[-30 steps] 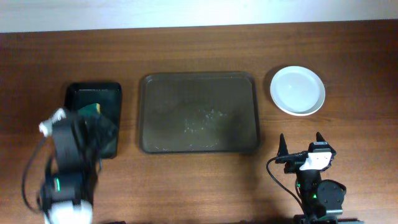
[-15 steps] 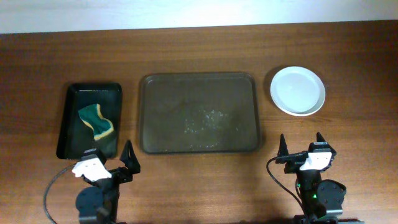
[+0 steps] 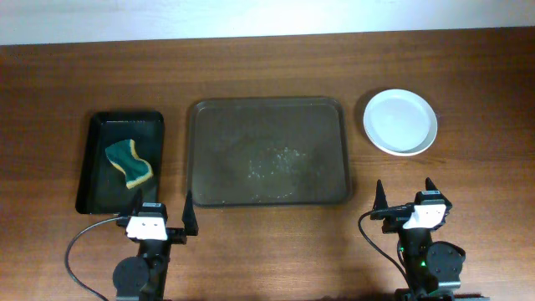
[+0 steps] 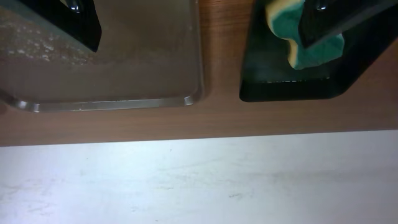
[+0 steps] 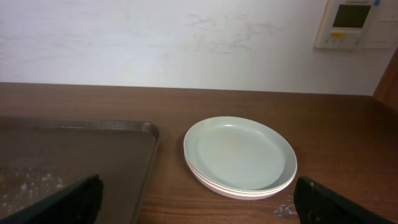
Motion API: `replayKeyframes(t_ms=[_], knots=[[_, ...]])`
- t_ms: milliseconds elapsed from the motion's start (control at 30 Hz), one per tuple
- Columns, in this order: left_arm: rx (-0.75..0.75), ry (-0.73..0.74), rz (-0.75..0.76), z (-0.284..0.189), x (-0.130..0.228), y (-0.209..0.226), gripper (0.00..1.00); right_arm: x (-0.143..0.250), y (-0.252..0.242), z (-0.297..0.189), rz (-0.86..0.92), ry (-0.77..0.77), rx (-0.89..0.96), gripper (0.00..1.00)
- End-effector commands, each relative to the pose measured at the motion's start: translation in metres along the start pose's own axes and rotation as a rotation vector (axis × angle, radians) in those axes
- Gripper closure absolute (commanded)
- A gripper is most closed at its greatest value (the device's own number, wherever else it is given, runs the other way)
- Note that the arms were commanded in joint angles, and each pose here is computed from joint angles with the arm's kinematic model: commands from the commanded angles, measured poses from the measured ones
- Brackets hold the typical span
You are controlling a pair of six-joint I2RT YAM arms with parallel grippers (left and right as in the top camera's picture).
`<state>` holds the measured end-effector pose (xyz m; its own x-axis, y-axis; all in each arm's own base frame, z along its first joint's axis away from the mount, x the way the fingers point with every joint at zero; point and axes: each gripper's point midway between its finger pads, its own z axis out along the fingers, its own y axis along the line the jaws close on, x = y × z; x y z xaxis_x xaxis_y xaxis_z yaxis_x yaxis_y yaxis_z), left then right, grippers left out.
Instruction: Clean dirty plates on tray and stack at the side
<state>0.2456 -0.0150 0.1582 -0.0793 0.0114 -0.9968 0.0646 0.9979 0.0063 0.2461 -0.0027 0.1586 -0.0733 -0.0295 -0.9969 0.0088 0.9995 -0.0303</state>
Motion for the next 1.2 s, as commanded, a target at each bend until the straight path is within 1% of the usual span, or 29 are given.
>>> replayKeyframes(t_ms=[0,67,200,1167], knots=[[-0.047,0.002,0.033,0.000,0.002,0.010,0.01,0.003,-0.002,0.000,0.002,0.006,0.009,0.02],[-0.097,0.003,0.029,-0.001,0.003,0.022,0.01,0.003,-0.002,0.000,0.002,0.006,0.009,0.02],[-0.129,0.000,-0.021,-0.002,0.003,0.029,0.01,0.003,-0.002,0.000,0.002,0.006,0.009,0.02],[-0.124,0.000,-0.021,-0.002,0.002,0.028,0.01,0.003,-0.002,0.000,0.002,0.006,0.009,0.02]])
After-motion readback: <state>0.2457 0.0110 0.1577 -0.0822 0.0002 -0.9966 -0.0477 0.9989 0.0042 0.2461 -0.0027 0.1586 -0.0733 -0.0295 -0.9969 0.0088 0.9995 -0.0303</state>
